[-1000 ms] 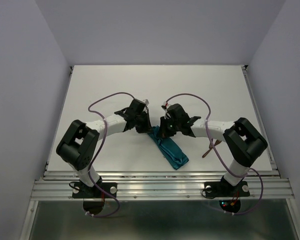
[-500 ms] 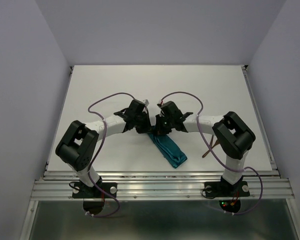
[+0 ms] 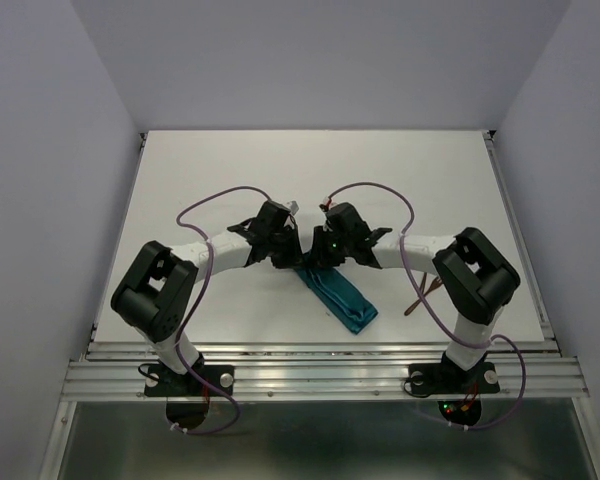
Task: Fold the napkin into a case and place the utensils inside
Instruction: Grasp the top corner of the smaller rectangle folded napkin from the folded napkin.
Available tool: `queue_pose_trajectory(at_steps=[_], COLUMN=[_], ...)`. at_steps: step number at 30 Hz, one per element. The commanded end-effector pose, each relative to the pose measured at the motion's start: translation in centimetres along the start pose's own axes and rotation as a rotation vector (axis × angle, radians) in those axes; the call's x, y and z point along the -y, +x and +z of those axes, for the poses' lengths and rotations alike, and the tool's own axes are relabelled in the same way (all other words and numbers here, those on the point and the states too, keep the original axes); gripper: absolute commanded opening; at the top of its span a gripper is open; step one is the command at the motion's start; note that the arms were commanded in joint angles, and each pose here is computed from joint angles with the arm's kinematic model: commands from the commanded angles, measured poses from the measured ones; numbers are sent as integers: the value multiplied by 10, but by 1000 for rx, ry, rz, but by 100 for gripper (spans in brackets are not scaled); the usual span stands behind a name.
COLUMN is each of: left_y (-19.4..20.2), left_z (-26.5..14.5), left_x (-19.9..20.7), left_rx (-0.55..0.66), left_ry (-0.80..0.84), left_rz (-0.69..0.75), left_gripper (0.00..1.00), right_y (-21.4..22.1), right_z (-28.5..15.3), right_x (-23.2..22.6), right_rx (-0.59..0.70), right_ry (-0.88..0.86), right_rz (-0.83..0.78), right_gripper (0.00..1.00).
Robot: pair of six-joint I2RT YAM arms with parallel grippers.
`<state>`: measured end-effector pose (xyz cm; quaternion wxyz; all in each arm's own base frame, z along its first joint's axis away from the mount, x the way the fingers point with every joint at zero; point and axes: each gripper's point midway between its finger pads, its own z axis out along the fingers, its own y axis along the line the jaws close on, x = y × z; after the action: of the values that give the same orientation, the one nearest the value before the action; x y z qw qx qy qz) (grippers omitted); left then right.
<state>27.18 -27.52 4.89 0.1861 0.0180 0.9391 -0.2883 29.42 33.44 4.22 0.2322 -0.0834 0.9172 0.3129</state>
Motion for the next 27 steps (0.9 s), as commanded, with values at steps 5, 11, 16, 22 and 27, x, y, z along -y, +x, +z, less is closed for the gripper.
queue_pose_trajectory(at_steps=[5, 11, 16, 22, 27], left_y=[-8, -10, -10, -10, -14], left_z=[-6, -8, -8, -11, -13], left_x=[8, 8, 9, 12, 14], left_rx=[18, 22, 20, 19, 27], left_ry=[21, 19, 23, 40, 43], left_rz=[49, 56, 60, 66, 74], left_gripper=[0, 0, 0, 0, 0], right_y=[-12, -21, -30, -25, -21], right_z=[-30, -45, -42, -18, -9], right_x=[-25, -18, -2, -5, -12], right_rx=[94, 173, 224, 136, 103], right_ry=[-105, -51, 42, 12, -39], right_rz=[-65, -36, 40, 55, 20], right_gripper=[32, 32, 12, 1, 1])
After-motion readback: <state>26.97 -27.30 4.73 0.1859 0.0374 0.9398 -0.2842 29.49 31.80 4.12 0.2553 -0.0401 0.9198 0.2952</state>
